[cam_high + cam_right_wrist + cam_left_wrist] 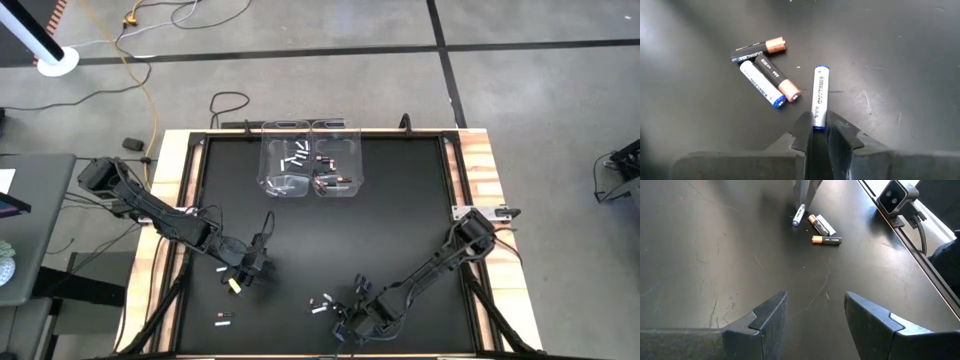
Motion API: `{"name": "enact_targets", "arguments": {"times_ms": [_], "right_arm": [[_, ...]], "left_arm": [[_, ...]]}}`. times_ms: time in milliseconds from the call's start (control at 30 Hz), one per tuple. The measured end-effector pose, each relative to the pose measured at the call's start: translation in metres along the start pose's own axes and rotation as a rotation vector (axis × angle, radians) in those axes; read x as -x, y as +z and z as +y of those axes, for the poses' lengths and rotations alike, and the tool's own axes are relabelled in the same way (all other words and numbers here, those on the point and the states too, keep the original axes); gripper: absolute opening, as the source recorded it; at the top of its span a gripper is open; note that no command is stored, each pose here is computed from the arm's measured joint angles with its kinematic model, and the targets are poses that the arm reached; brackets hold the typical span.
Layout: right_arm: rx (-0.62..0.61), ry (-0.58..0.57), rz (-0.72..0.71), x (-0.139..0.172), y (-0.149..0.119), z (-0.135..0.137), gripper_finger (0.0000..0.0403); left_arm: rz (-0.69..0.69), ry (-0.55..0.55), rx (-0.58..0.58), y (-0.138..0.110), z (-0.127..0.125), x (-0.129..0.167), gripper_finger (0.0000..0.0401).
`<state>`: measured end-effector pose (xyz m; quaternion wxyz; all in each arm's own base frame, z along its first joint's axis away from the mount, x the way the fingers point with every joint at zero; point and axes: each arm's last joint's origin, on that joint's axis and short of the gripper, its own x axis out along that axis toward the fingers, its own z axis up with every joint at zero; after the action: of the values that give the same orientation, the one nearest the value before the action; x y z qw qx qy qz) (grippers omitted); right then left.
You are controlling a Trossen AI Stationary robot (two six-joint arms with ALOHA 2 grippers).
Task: Sort batteries
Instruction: Put the white battery into the left transparent bin
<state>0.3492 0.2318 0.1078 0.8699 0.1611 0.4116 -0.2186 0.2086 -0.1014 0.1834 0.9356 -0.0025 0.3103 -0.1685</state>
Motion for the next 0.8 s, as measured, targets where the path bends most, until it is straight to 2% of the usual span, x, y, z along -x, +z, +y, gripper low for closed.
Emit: {"name": "enact_targets", "arguments": {"times_ms": [367,567,800], "right_arm": [[-0.004,-0.033,-0.01,-0.008,0.011,-0.008,0.0063],[-0.001,-0.036,-0.014,-0.008,0.011,-0.008,0.0035],[0.0,-0.036,-0.02,-0.008,0.011,-0.008,0.0012]], "left_arm": [[0.0,0.0,0.0,0.0,0.0,0.0,0.0194],[0.004,0.007,0.0,0.0,0.0,0.0,0.0194],[0.011,0.076,0.014,-0.002,0.003,0.0,0.0194]]}}
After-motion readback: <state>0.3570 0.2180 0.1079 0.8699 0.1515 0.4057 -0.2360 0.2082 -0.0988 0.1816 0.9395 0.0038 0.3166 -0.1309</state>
